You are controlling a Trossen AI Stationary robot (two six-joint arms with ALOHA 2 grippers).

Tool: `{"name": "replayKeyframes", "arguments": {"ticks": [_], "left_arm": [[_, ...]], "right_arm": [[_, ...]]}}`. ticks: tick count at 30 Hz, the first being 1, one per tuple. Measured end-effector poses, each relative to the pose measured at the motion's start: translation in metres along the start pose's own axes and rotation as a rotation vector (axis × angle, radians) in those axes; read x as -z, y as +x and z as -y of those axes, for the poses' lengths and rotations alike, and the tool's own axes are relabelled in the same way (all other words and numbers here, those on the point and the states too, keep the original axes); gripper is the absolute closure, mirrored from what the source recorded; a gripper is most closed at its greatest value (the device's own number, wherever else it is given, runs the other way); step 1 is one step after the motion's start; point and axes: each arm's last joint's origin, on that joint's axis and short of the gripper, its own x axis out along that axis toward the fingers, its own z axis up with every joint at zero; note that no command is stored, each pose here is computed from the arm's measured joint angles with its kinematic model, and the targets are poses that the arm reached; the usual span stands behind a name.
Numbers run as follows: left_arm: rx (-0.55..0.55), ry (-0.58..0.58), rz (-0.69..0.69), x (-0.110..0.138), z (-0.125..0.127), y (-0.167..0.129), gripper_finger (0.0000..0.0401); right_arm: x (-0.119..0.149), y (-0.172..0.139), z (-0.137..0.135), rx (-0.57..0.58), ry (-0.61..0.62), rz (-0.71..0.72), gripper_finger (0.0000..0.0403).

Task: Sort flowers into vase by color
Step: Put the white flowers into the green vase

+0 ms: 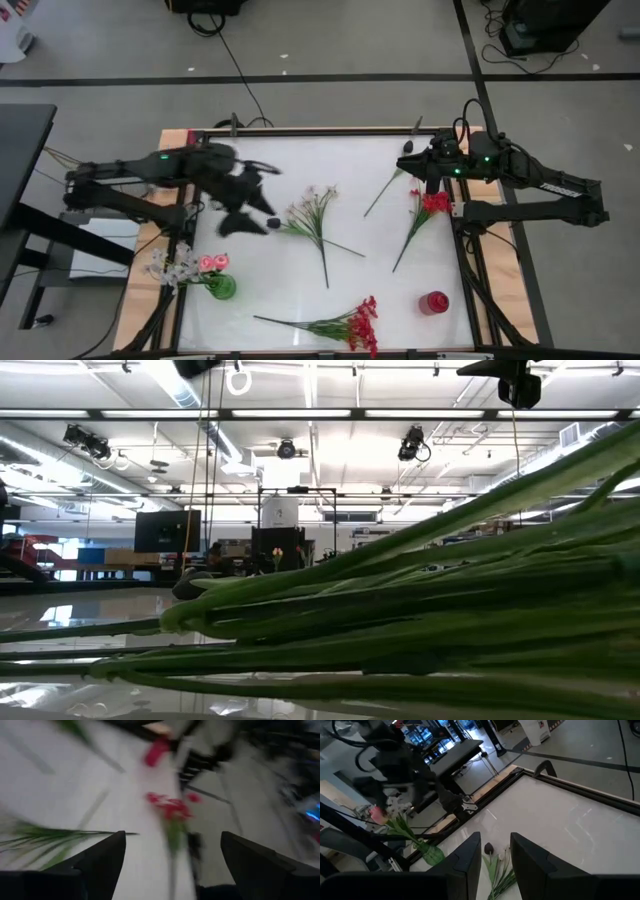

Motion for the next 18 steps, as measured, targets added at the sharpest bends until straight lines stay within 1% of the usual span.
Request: {"name": "replayKeyframes", "arguments": {"ticks": [5,7,10,14,18], "left_arm": [[-0.213,-0.152,0.031,-0.014,-0.038,0.036,0.0072],[-0.285,-0.233,0.044,-0.018,-0.054,0.050,0.0072],[-0.371,-0.323,0.067,-0.021,-0.076,0.072,0.0072],[-0.412,-0.436,0.065,-0.020,-0.100,0.104,0.0072],[-0.425,-0.523,0.054,-0.016,-0.115,0.128,0.0072]], "right_arm": [[0.000,0.000,0.000,0.000,0.000,0.000,0.0289],[0.000,0.000,0.000,0.000,0.000,0.000,0.0289],[0.000,0.000,0.000,0.000,0.000,0.000,0.0289],[0.000,0.000,0.000,0.000,0.000,0.000,0.0289],[0.000,0.000,0.000,0.000,0.000,0.001,0.0289]]}}
